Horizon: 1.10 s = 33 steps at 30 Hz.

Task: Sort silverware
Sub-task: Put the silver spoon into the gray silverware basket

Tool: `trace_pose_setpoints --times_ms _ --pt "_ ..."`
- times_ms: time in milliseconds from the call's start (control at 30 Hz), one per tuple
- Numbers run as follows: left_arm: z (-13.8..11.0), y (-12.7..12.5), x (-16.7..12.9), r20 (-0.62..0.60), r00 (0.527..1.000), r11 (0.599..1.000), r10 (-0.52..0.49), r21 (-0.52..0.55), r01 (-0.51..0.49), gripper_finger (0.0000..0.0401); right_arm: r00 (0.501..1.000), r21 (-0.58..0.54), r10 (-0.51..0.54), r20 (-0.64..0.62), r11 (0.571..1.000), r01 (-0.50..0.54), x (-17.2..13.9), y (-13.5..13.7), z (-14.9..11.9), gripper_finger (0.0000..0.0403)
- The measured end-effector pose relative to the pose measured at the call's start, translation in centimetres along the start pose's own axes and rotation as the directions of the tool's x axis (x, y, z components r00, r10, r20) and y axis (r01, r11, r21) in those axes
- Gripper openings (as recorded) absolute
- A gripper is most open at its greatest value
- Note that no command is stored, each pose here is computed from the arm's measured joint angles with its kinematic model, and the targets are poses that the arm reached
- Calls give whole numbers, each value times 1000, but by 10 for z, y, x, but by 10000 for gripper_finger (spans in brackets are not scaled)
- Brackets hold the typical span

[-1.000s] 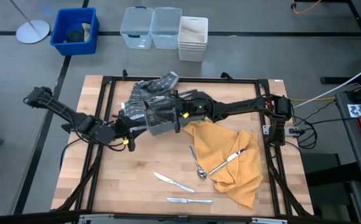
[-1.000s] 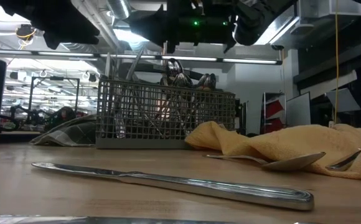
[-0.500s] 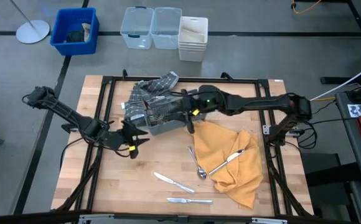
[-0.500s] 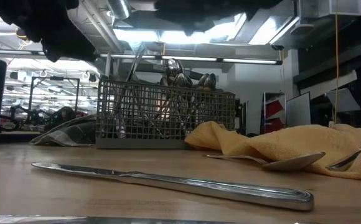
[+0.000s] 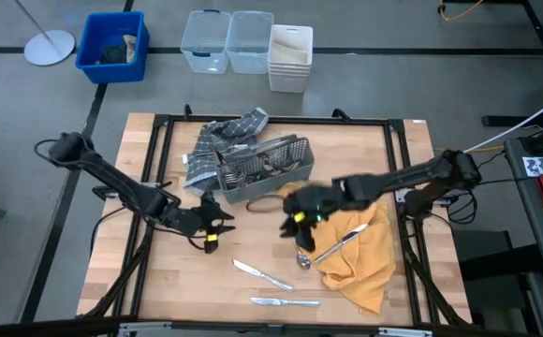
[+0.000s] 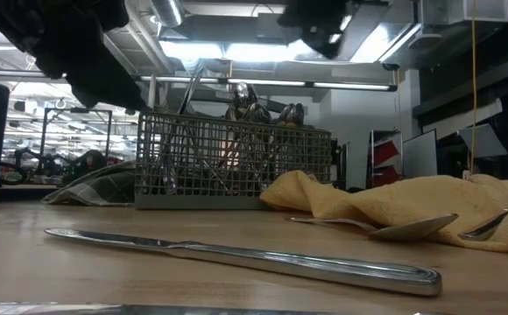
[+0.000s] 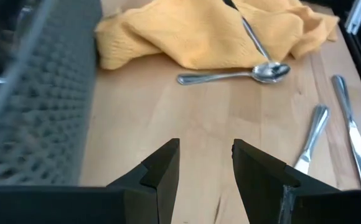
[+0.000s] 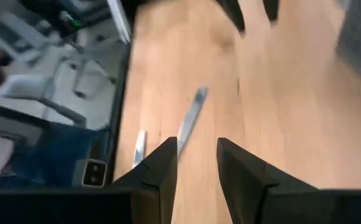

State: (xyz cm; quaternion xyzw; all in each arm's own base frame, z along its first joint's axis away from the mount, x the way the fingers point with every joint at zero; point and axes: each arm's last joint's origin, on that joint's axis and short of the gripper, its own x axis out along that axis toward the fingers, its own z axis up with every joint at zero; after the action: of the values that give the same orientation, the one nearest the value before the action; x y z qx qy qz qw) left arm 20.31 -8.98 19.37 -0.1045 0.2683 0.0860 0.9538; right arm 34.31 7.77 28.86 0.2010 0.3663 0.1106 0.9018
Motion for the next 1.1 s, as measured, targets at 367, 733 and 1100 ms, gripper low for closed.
trace_pose_setpoints --times_ms 367,733,1100 --pt "-5 -8 13 -8 999 995 -41 91 42 137 949 239 -302 -89 919 315 32 38 -52 115" --pt "-4 -8 12 -4 999 980 -42 193 42 137 890 318 -389 -239 834 450 86 21 -84 115" --pt "-4 -8 12 -6 999 969 -41 243 41 137 857 339 -413 -307 794 504 105 11 -99 115"
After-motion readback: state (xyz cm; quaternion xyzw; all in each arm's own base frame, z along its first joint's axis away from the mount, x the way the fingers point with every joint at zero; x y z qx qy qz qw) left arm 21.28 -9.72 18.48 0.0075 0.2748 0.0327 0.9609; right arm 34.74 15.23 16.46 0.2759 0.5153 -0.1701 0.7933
